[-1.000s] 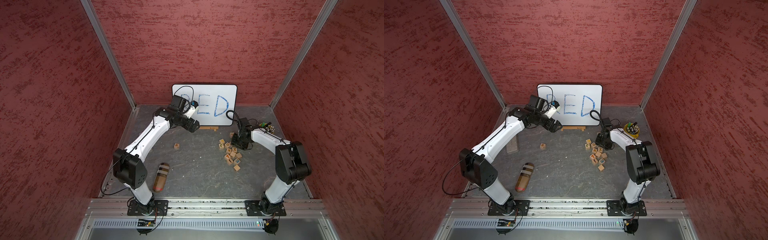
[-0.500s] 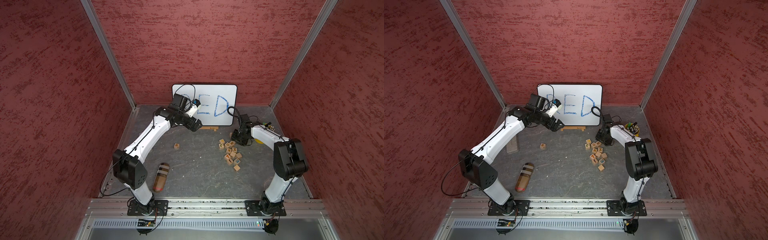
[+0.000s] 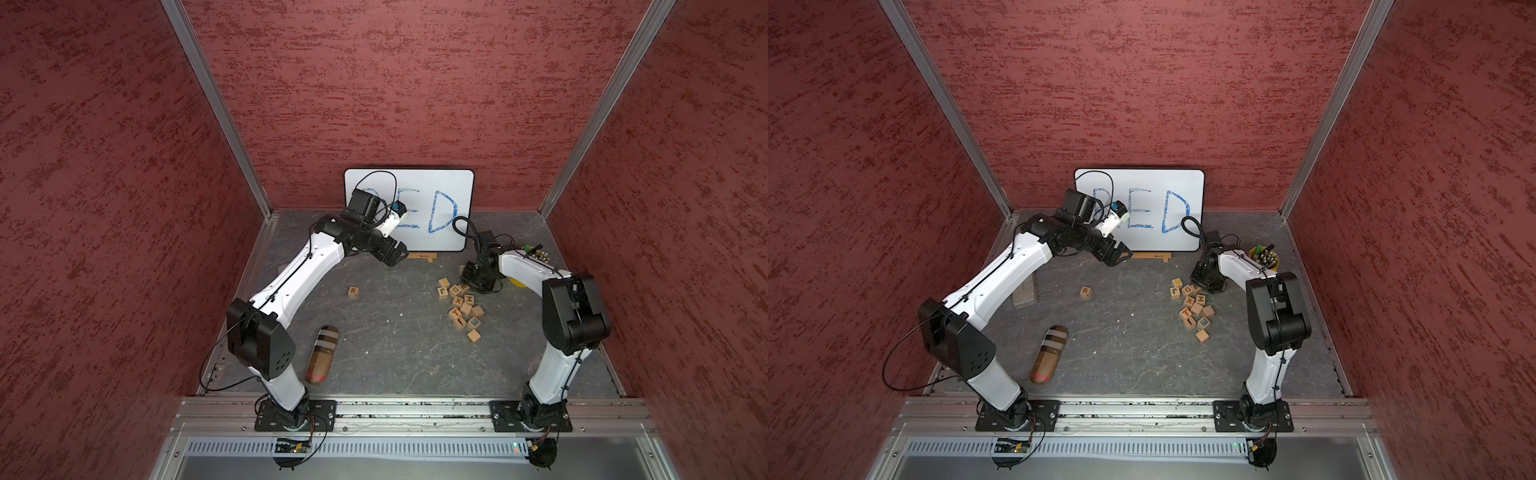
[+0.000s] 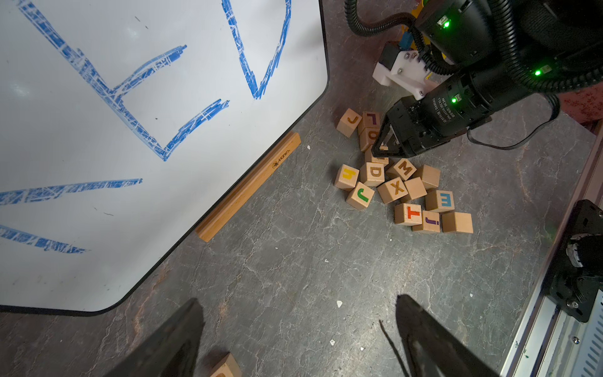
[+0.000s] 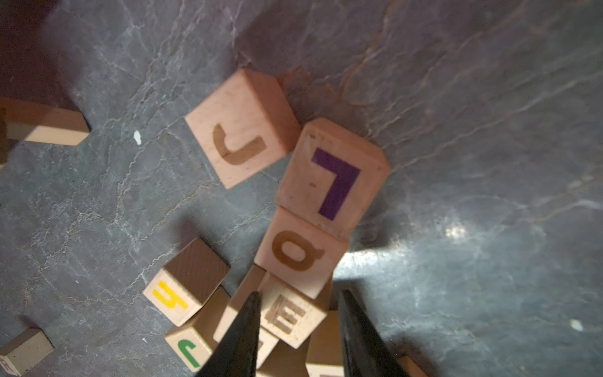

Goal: Assemble the uppercase word "red" with letter blocks
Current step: Pick up the letter block from the center of the board, then place the letter block at the center of the board.

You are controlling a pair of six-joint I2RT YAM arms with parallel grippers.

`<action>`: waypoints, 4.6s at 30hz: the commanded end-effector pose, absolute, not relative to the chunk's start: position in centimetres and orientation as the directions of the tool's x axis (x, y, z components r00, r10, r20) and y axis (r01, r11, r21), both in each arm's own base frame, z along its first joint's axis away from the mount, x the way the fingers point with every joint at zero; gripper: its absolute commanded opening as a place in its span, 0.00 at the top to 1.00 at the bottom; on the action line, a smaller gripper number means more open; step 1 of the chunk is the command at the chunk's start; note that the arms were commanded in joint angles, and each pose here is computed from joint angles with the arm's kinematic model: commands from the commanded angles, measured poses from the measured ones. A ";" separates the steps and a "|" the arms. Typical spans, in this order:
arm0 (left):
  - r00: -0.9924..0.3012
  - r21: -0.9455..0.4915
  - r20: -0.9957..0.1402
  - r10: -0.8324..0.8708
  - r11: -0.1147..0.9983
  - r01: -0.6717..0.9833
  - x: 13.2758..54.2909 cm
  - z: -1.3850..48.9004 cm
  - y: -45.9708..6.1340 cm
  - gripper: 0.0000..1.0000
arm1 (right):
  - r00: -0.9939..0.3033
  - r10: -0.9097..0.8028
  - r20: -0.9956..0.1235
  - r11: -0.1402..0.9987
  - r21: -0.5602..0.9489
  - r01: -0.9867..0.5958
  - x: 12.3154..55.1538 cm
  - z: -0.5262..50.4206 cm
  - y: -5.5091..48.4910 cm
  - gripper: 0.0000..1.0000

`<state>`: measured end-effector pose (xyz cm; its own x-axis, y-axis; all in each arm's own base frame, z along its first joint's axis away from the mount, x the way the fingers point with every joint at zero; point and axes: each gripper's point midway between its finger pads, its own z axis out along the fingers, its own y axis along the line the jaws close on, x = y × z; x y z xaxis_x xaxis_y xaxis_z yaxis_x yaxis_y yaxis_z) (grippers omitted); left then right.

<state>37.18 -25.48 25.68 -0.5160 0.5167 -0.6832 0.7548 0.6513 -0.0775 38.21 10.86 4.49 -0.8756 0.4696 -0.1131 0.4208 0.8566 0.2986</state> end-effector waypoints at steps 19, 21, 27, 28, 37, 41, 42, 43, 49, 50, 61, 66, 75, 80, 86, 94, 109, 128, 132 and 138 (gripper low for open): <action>-0.468 -0.036 -0.706 0.532 0.632 0.774 36.8 26.8 -25.7 0.06 | -0.883 0.460 -0.096 0.870 0.250 0.425 38.8 4.0 11.2 0.56; -0.467 -0.037 -0.706 0.533 0.630 0.775 36.8 26.8 -25.8 0.06 | -0.884 0.458 -0.095 0.871 0.248 0.424 38.7 3.9 11.3 0.55; -0.461 -0.035 -0.705 0.539 0.622 0.782 36.6 26.6 -26.0 0.06 | -0.887 0.452 -0.092 0.876 0.232 0.423 38.6 3.7 11.7 0.53; -0.460 -0.035 -0.706 0.538 0.623 0.782 36.6 26.7 -26.0 0.06 | -0.888 0.451 -0.091 0.878 0.226 0.423 38.5 3.7 11.7 0.53; -0.459 -0.038 -0.705 0.541 0.618 0.785 36.4 26.5 -26.1 0.06 | -0.894 0.436 -0.101 0.891 0.188 0.414 38.4 3.4 11.2 0.61; -0.460 -0.041 -0.707 0.538 0.618 0.785 36.4 26.7 -26.3 0.06 | -0.897 0.431 -0.102 0.893 0.189 0.408 38.3 3.1 11.2 0.64; -0.461 -0.042 -0.708 0.536 0.618 0.785 36.4 26.8 -26.3 0.06 | -0.897 0.429 -0.104 0.894 0.188 0.406 38.3 3.2 11.2 0.65; -0.462 -0.044 -0.709 0.533 0.620 0.784 36.4 26.9 -26.3 0.06 | -0.898 0.428 -0.106 0.895 0.189 0.404 38.4 3.2 11.2 0.65; -0.467 -0.045 -0.707 0.532 0.625 0.780 36.5 27.0 -26.2 0.06 | -0.904 0.411 -0.118 0.904 0.181 0.388 38.5 3.3 11.0 0.69; -0.468 -0.045 -0.707 0.531 0.626 0.778 36.5 27.0 -26.2 0.06 | -0.905 0.407 -0.123 0.906 0.179 0.383 38.5 3.4 11.0 0.69; -0.523 -0.111 -0.724 0.450 0.672 0.732 37.6 28.1 -24.8 0.06 | -0.913 0.366 -0.180 0.924 0.186 0.334 39.4 6.7 10.9 0.72; -0.532 -0.117 -0.731 0.426 0.690 0.714 38.0 28.7 -23.9 0.06 | -0.915 0.353 -0.194 0.929 0.191 0.317 39.9 7.7 11.0 0.73; -0.529 -0.109 -0.748 0.401 0.712 0.693 38.5 30.2 -22.5 0.06 | -0.919 0.318 -0.234 0.943 0.183 0.279 40.2 10.3 11.6 0.73; -0.526 -0.105 -0.758 0.387 0.723 0.682 38.6 31.2 -21.7 0.06 | -0.929 0.262 -0.260 0.959 0.177 0.221 40.5 12.4 14.0 0.73; -0.515 -0.094 -0.779 0.357 0.746 0.660 38.4 32.9 -20.4 0.06 | -0.941 0.188 -0.281 0.970 0.200 0.134 40.7 14.8 19.0 0.72; -0.558 -0.105 -0.784 0.272 0.827 0.552 38.5 33.0 -16.5 0.06 | -0.966 0.072 -0.249 0.972 0.233 0.013 39.4 14.7 26.8 0.72; -0.695 -0.180 -0.711 0.107 0.928 0.327 35.6 28.5 -5.6 0.06 | -0.986 -0.065 -0.152 0.963 0.250 -0.102 36.0 10.5 34.9 0.72; -0.688 -0.171 -0.718 0.108 0.930 0.325 35.6 27.1 -5.1 0.06 | -0.990 -0.106 -0.097 0.968 0.218 -0.125 34.9 6.3 38.0 0.71; -0.684 -0.169 -0.719 0.120 0.925 0.340 35.5 27.2 -5.5 0.06 | -0.991 -0.104 -0.089 0.969 0.215 -0.121 35.1 5.7 38.3 0.71; -0.669 -0.139 -0.727 0.155 0.921 0.364 35.4 27.5 -6.1 0.06 | -0.991 -0.083 -0.107 0.971 0.214 -0.105 36.1 5.9 38.8 0.71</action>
<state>35.06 -5.81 26.60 -0.7042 0.1248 -0.6989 0.3329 0.9275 -0.1699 35.82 38.62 5.96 -0.9881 -0.1092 -0.1080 -0.1314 0.9653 0.2255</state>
